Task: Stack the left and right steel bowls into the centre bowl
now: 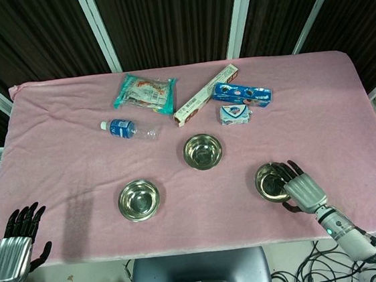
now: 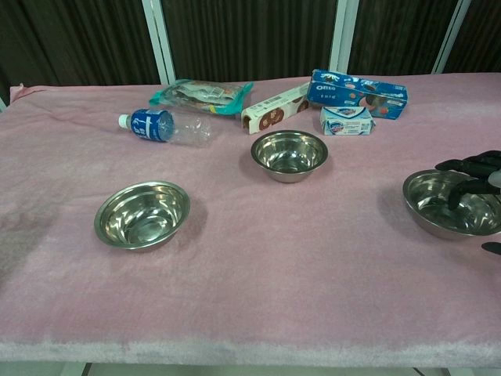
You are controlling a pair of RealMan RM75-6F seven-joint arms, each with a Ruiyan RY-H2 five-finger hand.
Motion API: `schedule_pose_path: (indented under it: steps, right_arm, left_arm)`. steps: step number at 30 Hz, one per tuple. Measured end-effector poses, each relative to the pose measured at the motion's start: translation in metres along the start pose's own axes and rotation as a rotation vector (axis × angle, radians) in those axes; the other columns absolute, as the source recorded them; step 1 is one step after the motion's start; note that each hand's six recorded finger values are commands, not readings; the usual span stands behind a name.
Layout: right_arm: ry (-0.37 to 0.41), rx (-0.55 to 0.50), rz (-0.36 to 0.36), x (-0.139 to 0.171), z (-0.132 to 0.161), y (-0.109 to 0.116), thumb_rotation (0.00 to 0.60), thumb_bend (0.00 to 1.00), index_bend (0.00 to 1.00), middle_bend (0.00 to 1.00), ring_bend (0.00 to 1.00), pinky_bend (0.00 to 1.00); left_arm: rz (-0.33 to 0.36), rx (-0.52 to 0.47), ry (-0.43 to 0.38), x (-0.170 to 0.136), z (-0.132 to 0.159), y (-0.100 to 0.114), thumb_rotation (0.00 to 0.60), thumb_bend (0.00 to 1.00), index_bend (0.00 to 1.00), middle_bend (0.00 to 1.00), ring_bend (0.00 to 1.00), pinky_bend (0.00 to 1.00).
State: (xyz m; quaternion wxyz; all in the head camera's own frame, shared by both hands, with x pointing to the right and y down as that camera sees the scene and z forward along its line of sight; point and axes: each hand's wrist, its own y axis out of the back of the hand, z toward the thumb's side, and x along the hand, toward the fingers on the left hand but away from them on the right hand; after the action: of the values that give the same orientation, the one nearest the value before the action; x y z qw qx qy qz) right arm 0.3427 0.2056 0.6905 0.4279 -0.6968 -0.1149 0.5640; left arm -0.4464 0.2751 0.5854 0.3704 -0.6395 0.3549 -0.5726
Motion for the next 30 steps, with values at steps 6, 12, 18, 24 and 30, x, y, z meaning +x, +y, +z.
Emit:
schedule_pose_path:
  steps: [6, 12, 18, 24, 30]
  right_arm:
    - [0.003, -0.003, -0.015, 0.002, 0.000, 0.001, 0.600, 0.41, 0.48, 0.00, 0.00, 0.00]
    - [0.006, -0.006, -0.018, -0.003, 0.000, -0.001, 0.600, 0.42, 0.59, 0.00, 0.00, 0.00]
    - [0.010, 0.000, -0.034, -0.011, 0.000, -0.003, 0.600, 0.50, 0.74, 0.00, 0.00, 0.00]
    - [0.009, -0.009, -0.072, -0.016, 0.000, 0.004, 0.600, 0.60, 0.77, 0.02, 0.00, 0.00]
    - [-0.003, -0.016, -0.123, -0.026, -0.003, 0.023, 0.600, 0.60, 0.75, 0.02, 0.00, 0.00]
  left_arm:
    - [-0.006, 0.003, 0.000, 0.001, 0.000, -0.002, 0.600, 0.36, 0.00, 0.00, 0.00, 0.02]
    - [-0.009, 0.006, 0.007, 0.002, -0.001, -0.003, 0.600, 0.36, 0.00, 0.00, 0.00, 0.02]
    - [-0.005, 0.005, 0.017, 0.000, -0.003, -0.002, 0.600, 0.36, 0.00, 0.00, 0.00, 0.02]
    - [-0.007, 0.004, 0.014, -0.001, -0.003, -0.002, 0.600, 0.36, 0.00, 0.00, 0.00, 0.02]
    - [-0.002, -0.003, 0.019, -0.003, -0.005, 0.000, 0.600, 0.36, 0.00, 0.00, 0.00, 0.02]
